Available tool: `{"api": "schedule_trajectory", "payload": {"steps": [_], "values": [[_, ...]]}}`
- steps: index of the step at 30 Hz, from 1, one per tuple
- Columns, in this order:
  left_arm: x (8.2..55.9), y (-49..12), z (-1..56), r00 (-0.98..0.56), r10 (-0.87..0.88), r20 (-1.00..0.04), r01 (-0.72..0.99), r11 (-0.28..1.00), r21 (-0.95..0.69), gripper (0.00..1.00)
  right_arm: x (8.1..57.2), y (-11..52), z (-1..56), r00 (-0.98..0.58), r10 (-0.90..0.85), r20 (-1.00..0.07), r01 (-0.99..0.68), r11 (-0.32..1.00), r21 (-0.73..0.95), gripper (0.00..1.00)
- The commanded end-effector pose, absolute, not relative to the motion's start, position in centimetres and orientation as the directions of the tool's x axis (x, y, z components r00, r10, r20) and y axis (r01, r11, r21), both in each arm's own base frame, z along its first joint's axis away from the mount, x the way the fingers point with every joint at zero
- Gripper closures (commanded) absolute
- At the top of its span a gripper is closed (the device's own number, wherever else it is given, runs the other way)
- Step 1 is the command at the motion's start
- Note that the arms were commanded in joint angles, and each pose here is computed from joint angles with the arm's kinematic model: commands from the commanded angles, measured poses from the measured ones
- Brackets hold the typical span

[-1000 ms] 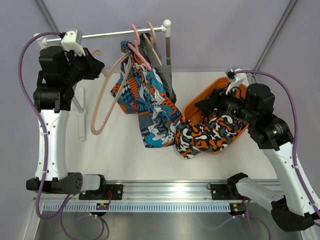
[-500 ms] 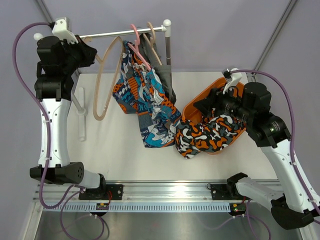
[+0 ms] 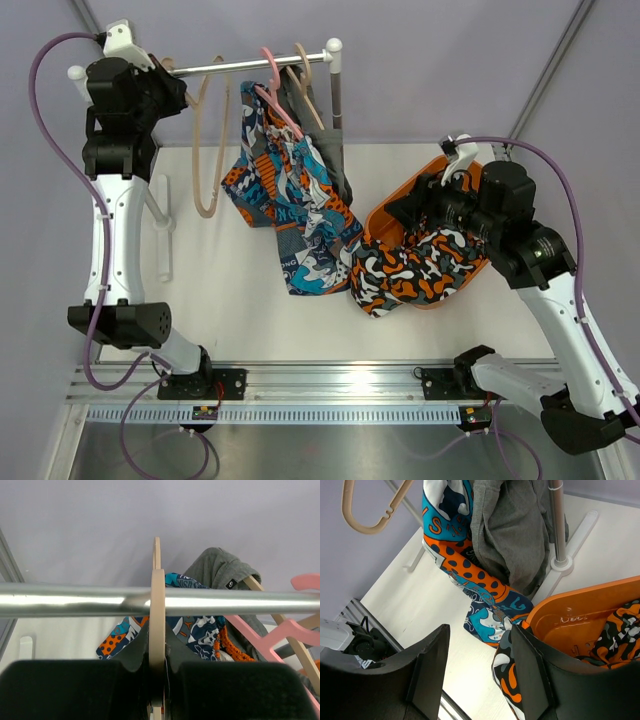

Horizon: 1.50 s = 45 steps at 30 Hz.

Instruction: Remove the shorts from the hanger

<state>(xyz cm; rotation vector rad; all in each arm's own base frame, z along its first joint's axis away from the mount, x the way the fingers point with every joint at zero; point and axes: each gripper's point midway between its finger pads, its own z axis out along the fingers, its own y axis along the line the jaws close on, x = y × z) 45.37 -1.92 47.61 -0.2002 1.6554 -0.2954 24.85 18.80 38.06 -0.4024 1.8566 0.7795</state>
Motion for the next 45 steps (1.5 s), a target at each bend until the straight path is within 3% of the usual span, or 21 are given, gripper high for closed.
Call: {"api": "schedule_trajectory", "payload": {"steps": [1,13,18,32,38,45], "values": [[46.1,-0.9,50.3,-0.008,-0.314,-0.950,0.020,0.949,-0.314,1.00,25.3,19.3,39.9,-0.340,0.089,-0.936,-0.627,0.720,0.296,0.40],[46.8,0.4,49.9,-0.013,-0.311,-0.950,-0.059,0.949,-0.310,0.99,25.3,19.5,39.8,-0.342,0.085,-0.936,-0.629,0.719,0.295,0.41],[46.1,1.6,48.8,-0.019,-0.319,-0.948,-0.137,0.940,-0.313,0.74,25.3,19.7,39.4,-0.351,0.081,-0.933,-0.628,0.718,0.299,0.40],[39.6,3.3,51.2,0.094,-0.305,-0.948,-0.211,0.924,-0.318,0.35,24.5,19.3,38.9,-0.363,0.069,-0.929,-0.621,0.726,0.296,0.41],[33.4,3.5,55.0,0.233,-0.295,-0.927,-0.196,0.919,-0.341,0.34,24.2,18.8,38.4,-0.372,0.062,-0.926,-0.607,0.738,0.294,0.40],[28.2,-1.0,57.6,0.270,-0.336,-0.902,0.014,0.938,-0.345,0.33,23.8,18.3,38.2,-0.377,0.065,-0.924,-0.592,0.750,0.295,0.40]]}}
